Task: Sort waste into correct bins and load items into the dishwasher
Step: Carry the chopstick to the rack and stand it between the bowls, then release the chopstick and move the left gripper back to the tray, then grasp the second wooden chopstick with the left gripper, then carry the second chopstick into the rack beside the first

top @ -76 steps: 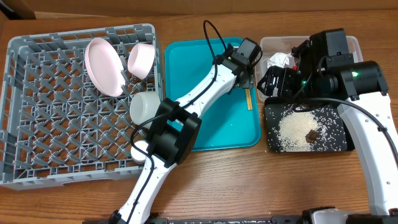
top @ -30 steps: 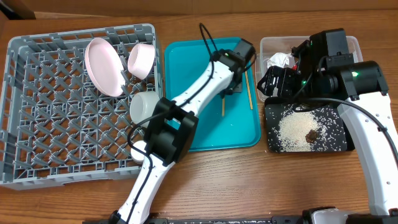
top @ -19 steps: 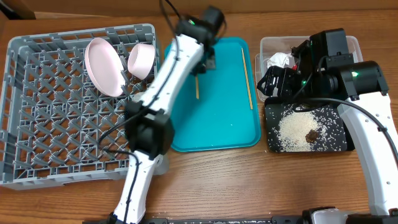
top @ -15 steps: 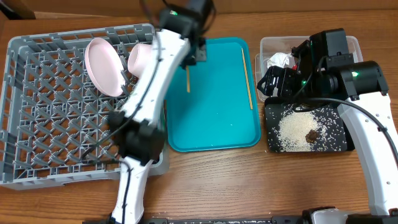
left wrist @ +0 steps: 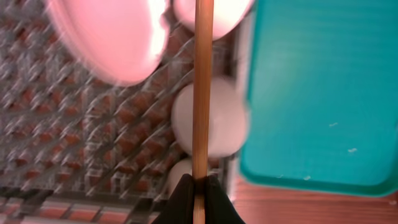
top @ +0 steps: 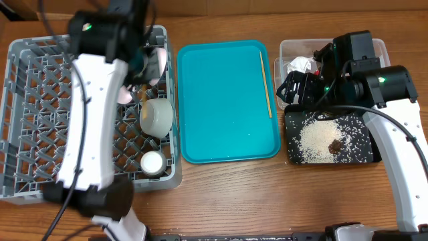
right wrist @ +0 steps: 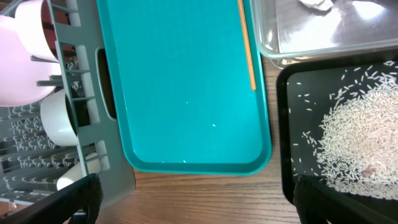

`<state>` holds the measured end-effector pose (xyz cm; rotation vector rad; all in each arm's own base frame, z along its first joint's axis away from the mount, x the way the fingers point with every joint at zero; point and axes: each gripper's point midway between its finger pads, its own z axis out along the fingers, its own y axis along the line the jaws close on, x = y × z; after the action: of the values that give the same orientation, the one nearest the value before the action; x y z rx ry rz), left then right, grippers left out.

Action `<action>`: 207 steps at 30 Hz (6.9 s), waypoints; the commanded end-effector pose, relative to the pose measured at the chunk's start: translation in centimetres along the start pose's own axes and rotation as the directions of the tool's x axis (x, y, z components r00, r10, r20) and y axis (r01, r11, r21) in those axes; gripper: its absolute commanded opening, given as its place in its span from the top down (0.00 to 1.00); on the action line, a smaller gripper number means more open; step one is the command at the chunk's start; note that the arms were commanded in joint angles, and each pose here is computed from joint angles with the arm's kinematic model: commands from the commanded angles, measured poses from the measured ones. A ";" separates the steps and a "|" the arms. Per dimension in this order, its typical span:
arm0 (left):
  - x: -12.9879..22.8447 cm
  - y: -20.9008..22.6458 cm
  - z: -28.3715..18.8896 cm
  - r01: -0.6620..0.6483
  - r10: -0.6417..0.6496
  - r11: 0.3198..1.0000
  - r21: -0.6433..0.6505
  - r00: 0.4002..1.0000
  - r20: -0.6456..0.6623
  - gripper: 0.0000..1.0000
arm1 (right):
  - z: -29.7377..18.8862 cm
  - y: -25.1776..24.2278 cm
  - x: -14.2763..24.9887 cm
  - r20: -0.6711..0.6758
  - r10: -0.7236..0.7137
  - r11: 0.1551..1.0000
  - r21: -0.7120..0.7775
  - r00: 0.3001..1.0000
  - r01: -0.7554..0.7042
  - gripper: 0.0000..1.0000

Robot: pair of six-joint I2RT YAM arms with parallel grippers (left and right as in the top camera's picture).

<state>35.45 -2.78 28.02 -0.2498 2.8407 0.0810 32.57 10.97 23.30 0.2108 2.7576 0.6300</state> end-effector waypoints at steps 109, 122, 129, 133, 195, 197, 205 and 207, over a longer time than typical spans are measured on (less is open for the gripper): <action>1.2 -32.7 25.3 -0.272 0.202 0.954 0.124 0.891 0.406 0.26 | -0.5 0.2 -0.4 0.021 -0.014 1.000 -0.003 1.000 0.014 0.00; 1.6 -33.0 25.5 -0.280 0.207 0.951 0.132 0.893 0.401 0.25 | -0.5 0.2 -0.4 0.021 -0.014 1.000 -0.003 1.000 0.014 0.00; 2.6 -32.9 27.3 -0.289 0.227 0.949 0.121 0.901 0.370 0.25 | -0.5 0.2 -0.4 0.021 -0.014 1.000 -0.003 1.000 0.014 0.00; 3.6 -33.3 28.3 -0.305 0.244 0.943 0.133 0.906 0.347 0.25 | -0.5 0.2 -0.4 0.021 -0.014 1.000 -0.003 1.000 0.014 0.00; 7.8 5.6 8.7 0.022 -0.032 0.969 -0.247 0.999 -0.036 0.96 | -0.5 0.2 -0.4 0.021 -0.014 1.000 -0.003 1.000 0.014 0.00; 8.2 5.9 9.6 0.016 -0.030 0.967 -0.253 0.998 -0.052 0.96 | -0.5 0.2 -0.4 0.021 -0.014 1.000 -0.003 1.000 0.014 0.00; 8.5 6.1 10.6 -0.094 0.075 0.964 -0.249 0.994 -0.083 0.96 | -0.5 0.2 -0.4 0.021 -0.014 1.000 -0.003 1.000 0.014 0.00; 8.5 6.1 10.6 -0.093 0.075 0.964 -0.248 0.994 -0.083 0.96 | -0.5 0.2 -0.4 0.021 -0.014 1.000 -0.003 1.000 0.014 0.00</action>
<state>29.37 2.29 15.40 -0.2373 2.9122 0.4383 32.58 10.97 23.29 0.2109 2.7576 0.6295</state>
